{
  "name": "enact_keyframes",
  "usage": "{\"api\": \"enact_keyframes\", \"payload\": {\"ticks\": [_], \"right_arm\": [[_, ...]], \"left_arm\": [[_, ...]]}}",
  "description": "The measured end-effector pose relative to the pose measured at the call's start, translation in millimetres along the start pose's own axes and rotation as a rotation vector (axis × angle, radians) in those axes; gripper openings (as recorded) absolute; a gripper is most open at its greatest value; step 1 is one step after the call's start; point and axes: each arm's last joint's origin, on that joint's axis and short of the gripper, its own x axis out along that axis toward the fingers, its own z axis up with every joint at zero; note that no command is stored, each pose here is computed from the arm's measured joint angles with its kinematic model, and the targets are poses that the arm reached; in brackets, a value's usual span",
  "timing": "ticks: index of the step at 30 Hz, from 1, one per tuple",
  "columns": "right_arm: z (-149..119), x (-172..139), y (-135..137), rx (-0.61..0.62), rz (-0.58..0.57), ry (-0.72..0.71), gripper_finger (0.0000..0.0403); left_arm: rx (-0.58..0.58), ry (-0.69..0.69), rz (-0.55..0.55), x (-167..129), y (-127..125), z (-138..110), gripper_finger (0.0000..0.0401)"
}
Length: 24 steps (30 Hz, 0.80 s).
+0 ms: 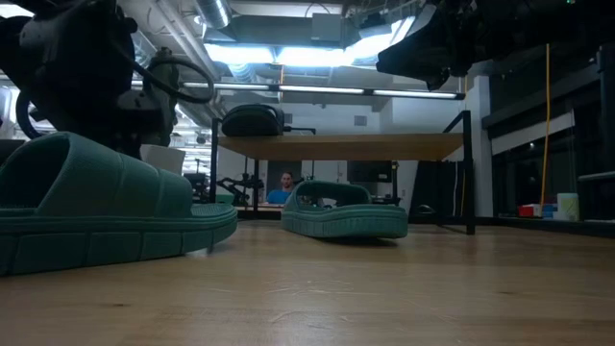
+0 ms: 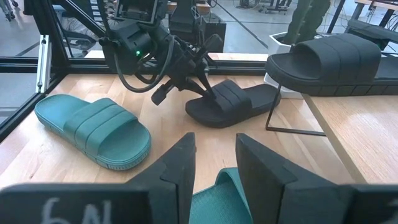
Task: Pick and place slides into the shelf
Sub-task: Put the black slide on the shelf
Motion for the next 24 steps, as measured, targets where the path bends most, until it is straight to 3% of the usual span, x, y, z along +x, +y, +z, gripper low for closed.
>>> {"api": "enact_keyframes", "payload": {"ticks": [12, 15, 24], "right_arm": [[0.1, 0.0, 0.0, 0.000, 0.000, 0.000, 0.0116], [0.0, 0.0, 0.0, 0.000, 0.000, 0.000, 0.0116], [0.1, 0.0, 0.0, -0.005, 0.000, 0.000, 0.0116]], "left_arm": [[0.032, 0.037, -0.103, -4.8, -5.7, -1.0, 0.0016], [0.074, 0.017, -0.120, -9.4, -5.9, 7.0, 0.0016], [0.026, -0.042, -0.115, -36.3, 5.6, 46.7, 0.0016]]}}
